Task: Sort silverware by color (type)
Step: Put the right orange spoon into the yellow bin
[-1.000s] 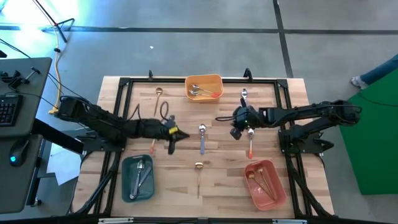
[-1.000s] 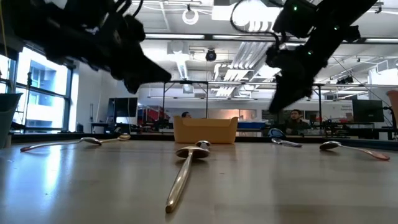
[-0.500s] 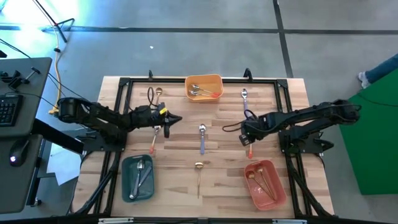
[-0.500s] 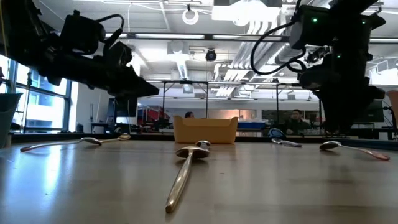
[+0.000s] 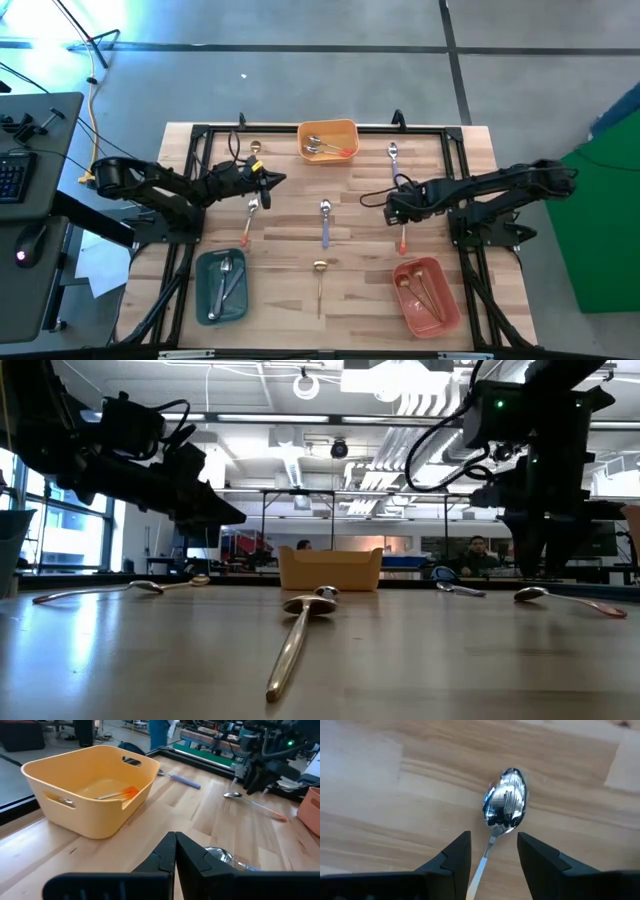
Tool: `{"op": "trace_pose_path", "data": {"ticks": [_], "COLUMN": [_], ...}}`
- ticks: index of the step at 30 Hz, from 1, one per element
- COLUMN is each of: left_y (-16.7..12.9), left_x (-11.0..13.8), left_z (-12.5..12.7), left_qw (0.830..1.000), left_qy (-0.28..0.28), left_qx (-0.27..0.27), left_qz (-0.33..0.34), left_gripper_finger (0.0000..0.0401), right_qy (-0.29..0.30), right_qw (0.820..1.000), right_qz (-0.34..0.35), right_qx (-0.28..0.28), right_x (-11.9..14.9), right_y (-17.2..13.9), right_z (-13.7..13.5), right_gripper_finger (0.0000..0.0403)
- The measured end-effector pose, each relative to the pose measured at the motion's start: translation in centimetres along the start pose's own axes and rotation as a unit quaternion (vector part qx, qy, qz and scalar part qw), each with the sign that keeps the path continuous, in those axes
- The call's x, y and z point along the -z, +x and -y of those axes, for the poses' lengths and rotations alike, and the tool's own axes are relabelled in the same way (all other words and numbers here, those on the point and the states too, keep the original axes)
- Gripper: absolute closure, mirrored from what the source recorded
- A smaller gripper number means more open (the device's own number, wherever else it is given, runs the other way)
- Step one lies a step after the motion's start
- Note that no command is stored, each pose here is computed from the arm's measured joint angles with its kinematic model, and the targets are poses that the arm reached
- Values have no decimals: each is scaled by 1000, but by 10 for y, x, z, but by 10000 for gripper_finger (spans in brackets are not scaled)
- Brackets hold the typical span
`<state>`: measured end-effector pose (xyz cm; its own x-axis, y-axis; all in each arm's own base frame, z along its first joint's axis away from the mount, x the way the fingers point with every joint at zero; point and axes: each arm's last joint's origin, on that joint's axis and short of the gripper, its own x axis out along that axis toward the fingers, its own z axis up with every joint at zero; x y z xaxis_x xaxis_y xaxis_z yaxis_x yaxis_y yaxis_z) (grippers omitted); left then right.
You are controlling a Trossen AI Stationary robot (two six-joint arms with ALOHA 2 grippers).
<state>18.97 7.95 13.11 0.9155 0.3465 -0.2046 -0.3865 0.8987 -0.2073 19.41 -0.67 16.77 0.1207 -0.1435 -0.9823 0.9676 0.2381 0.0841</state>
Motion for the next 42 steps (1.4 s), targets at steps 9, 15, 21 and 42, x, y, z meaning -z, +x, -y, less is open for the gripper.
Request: {"op": "trace_pose_path", "data": {"ticks": [9,15,21,42], "left_y": [0,0,0,-3], "left_x": [0,0,1,-3], "left_z": [-2,-2,-4,-28], "left_qw": [1000,1000,1000,997], "left_qy": [-1,-11,7,-29], "left_qx": [-1,-1,-9,-67], "left_qz": [0,-2,-7,1], "left_gripper_finger": [401,401,401,401], "right_qy": [8,-27,-134,-543], "right_qw": [999,999,991,796], "right_qz": [-20,-38,-10,263], "right_qx": [37,28,9,-47], "right_x": [4,-7,-22,-246], "right_y": [30,38,32,-62], "right_z": [-14,-16,-25,-125], "right_gripper_finger": [259,301,392,401]}}
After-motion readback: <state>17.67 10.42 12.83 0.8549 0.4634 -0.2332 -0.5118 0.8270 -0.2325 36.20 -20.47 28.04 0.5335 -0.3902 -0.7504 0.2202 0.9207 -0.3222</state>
